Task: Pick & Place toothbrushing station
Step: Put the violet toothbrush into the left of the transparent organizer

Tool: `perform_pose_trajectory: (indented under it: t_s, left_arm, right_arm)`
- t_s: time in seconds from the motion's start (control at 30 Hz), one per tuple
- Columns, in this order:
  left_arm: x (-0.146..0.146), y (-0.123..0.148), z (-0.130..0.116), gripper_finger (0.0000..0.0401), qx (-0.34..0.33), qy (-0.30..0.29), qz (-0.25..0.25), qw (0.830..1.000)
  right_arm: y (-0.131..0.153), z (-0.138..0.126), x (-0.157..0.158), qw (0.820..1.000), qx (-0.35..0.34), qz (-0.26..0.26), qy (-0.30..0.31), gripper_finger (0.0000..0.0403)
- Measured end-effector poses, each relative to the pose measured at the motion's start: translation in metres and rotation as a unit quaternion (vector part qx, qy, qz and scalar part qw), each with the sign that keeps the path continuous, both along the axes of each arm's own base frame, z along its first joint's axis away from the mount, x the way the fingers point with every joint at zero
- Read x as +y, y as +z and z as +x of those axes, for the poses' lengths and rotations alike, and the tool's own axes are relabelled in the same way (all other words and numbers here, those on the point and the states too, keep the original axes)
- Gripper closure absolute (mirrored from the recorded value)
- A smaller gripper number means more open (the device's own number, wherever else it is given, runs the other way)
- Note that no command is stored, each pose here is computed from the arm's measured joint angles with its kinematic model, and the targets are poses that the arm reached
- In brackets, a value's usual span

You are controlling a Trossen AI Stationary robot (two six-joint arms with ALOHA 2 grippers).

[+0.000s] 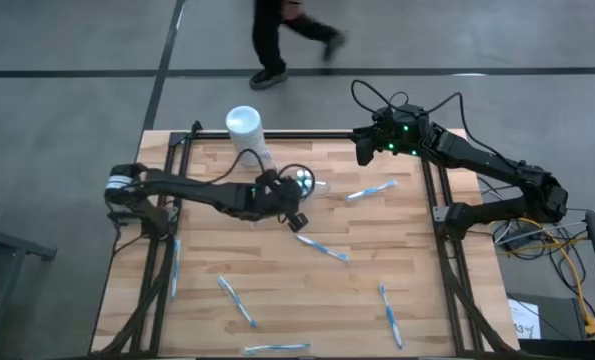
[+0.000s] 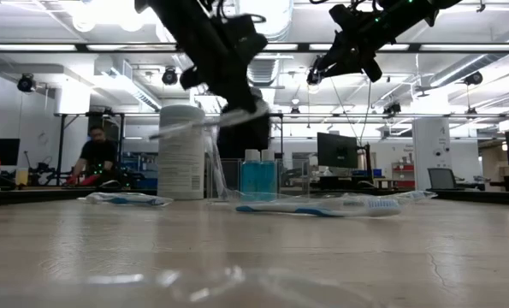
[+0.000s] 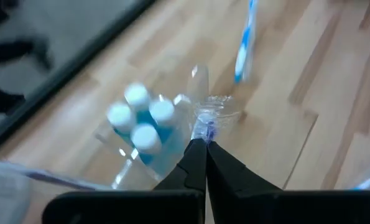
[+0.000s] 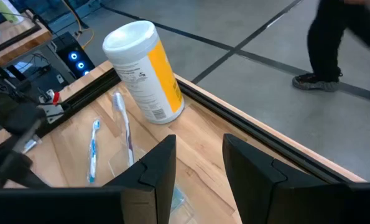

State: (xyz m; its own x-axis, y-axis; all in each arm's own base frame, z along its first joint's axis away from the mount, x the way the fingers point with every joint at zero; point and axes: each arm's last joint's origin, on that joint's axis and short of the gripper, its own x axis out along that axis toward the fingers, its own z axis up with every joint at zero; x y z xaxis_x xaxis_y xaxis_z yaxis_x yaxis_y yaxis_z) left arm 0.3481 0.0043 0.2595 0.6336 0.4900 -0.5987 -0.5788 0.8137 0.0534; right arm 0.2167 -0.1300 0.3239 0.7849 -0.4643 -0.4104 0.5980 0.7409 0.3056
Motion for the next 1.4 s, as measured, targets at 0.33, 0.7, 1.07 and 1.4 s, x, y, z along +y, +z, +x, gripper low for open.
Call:
perform_pose_trajectory:
  t_s: [0.33,0.7,1.07,1.4]
  left_arm:
    - [0.019,0.028,-0.001,0.0400,-0.048,-0.038,0.073,0.995]
    - [0.050,0.032,-0.001,0.0400,-0.136,-0.089,0.082,0.983]
    - [0.063,0.026,-0.017,0.0400,-0.237,-0.117,0.103,0.959]
    - [0.075,0.003,-0.049,0.0400,-0.341,-0.130,0.133,0.921]
  right_arm:
    - [0.000,0.000,0.000,1.000,0.000,0.000,0.000,0.0275]
    - [0.000,0.000,0.000,1.000,0.000,0.000,0.000,0.0275]
    - [0.000,0.000,0.000,1.000,0.000,0.000,0.000,0.0275]
    - [0.000,0.000,0.000,1.000,0.000,0.000,0.000,0.0275]
